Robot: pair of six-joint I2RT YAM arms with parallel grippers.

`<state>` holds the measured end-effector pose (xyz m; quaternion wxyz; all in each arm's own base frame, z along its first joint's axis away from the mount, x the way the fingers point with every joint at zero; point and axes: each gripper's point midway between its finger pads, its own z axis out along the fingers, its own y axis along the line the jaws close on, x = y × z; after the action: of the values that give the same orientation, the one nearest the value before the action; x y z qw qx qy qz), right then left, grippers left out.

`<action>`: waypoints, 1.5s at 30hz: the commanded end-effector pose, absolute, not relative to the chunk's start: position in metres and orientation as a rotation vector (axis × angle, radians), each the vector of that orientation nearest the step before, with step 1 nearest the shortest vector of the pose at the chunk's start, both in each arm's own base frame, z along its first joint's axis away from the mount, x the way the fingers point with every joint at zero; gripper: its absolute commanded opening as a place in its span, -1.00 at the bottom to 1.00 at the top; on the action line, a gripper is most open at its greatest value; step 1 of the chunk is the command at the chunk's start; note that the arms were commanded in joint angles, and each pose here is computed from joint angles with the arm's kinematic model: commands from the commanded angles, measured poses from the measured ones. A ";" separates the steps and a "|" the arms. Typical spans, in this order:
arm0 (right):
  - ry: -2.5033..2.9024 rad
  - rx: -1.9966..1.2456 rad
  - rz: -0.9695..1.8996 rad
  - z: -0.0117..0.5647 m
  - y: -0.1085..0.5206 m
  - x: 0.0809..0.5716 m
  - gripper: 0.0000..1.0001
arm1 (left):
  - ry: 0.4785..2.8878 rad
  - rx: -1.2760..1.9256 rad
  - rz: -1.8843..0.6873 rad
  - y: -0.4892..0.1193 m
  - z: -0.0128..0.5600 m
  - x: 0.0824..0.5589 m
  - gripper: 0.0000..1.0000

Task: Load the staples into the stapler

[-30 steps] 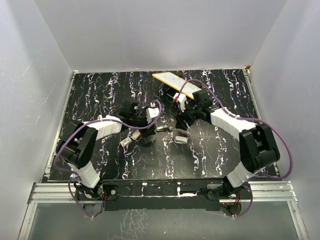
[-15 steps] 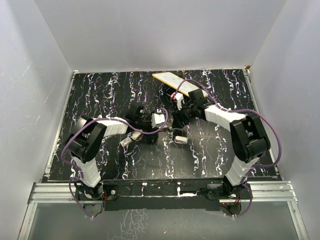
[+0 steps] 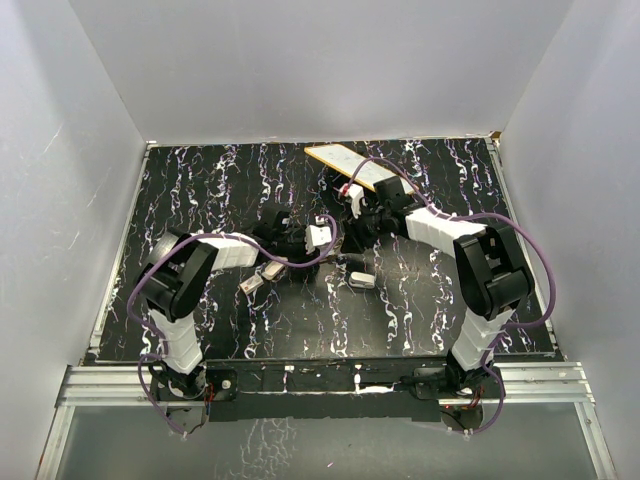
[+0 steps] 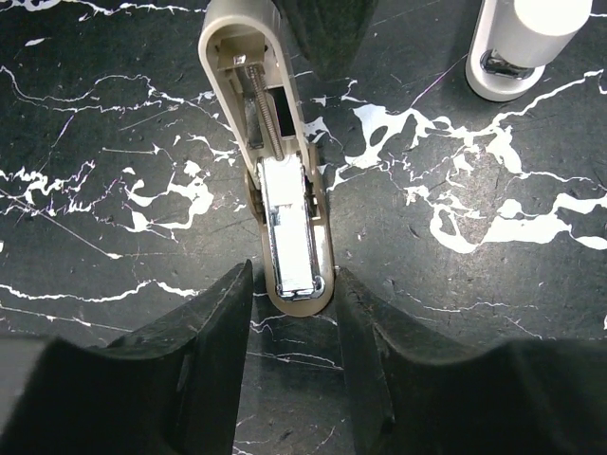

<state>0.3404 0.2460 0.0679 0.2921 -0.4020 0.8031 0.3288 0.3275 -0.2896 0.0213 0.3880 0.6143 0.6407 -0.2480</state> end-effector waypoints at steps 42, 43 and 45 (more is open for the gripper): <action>1.778 -1.404 0.624 0.081 0.250 0.357 0.44 | 1.749 1.570 -0.623 -0.277 0.025 0.318 0.33; 1.769 -1.417 0.623 0.079 0.250 0.357 0.49 | 1.753 1.567 -0.617 -0.276 0.029 0.318 0.36; 1.760 -1.446 0.630 0.074 0.252 0.358 0.57 | 1.762 1.553 -0.606 -0.271 0.037 0.319 0.42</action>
<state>0.3478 0.2452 0.0581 0.3445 -0.5312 0.7292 0.2596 0.3261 -0.2849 0.0230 0.3684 0.6062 0.6610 -0.2447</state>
